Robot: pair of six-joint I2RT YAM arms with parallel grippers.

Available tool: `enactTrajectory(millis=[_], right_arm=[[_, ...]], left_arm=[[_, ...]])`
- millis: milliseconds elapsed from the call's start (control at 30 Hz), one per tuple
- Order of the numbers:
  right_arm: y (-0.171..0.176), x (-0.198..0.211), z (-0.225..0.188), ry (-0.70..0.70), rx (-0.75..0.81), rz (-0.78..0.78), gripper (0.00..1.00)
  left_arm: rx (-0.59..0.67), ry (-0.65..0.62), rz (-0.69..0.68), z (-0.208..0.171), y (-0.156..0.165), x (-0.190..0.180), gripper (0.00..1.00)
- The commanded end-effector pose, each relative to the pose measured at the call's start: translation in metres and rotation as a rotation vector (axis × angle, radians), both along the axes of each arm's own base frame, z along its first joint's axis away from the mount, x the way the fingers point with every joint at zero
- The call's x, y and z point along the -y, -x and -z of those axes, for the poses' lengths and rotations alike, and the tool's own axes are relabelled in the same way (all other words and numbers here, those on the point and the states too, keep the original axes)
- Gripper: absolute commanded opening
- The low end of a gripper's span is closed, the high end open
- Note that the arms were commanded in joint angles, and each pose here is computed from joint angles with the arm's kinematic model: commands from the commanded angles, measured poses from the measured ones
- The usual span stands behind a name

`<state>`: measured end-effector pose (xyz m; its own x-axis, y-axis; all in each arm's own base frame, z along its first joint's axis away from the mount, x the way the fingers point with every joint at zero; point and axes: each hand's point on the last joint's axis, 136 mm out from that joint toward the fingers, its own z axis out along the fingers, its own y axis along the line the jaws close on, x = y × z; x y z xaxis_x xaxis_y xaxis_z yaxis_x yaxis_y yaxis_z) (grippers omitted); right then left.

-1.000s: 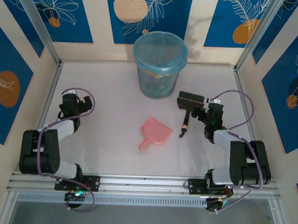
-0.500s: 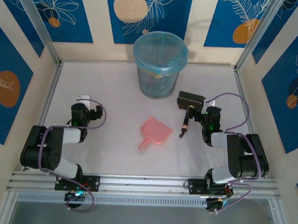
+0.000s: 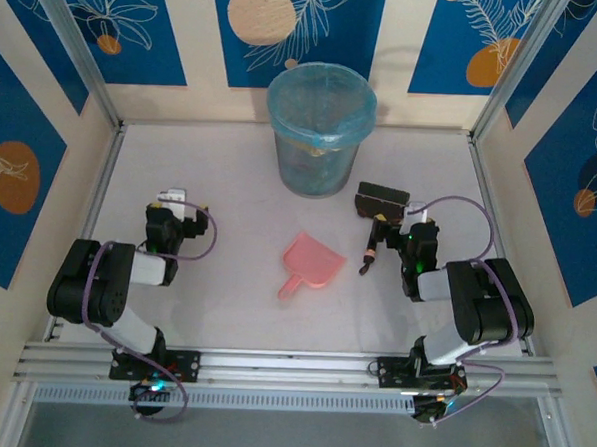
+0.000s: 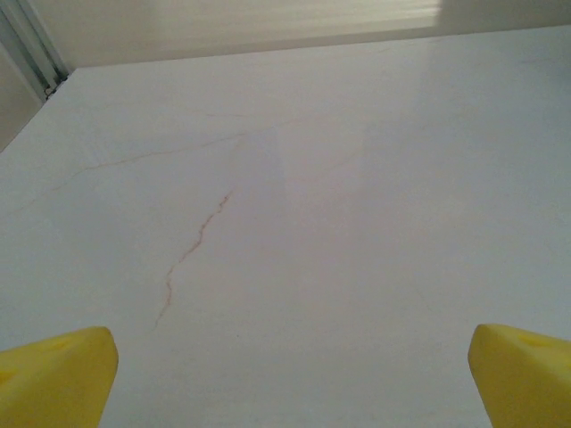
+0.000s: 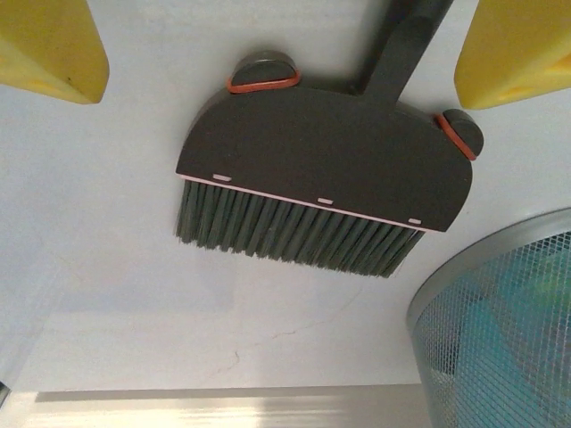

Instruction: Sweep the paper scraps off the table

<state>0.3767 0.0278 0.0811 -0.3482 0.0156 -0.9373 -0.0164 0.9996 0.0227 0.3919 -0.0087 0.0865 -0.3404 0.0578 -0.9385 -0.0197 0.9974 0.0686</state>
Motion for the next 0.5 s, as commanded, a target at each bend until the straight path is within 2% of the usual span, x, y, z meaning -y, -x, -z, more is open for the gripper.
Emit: enactTrajectory(millis=[0, 67, 467], right_arm=[[-0.019, 0.011, -0.015, -0.017, 0.018, 0.047, 0.99], [-0.02, 0.022, -0.013, -0.056, -0.006, 0.083, 0.99], [-0.019, 0.022, -0.013, -0.057, -0.003, 0.081, 0.99]], left_arm=[[0.019, -0.017, 0.009, -0.006, -0.002, 0.003, 1.0], [0.019, -0.018, 0.009, -0.006, -0.002, 0.002, 1.0], [0.019, -0.017, 0.011, -0.006, -0.002, 0.003, 1.0]])
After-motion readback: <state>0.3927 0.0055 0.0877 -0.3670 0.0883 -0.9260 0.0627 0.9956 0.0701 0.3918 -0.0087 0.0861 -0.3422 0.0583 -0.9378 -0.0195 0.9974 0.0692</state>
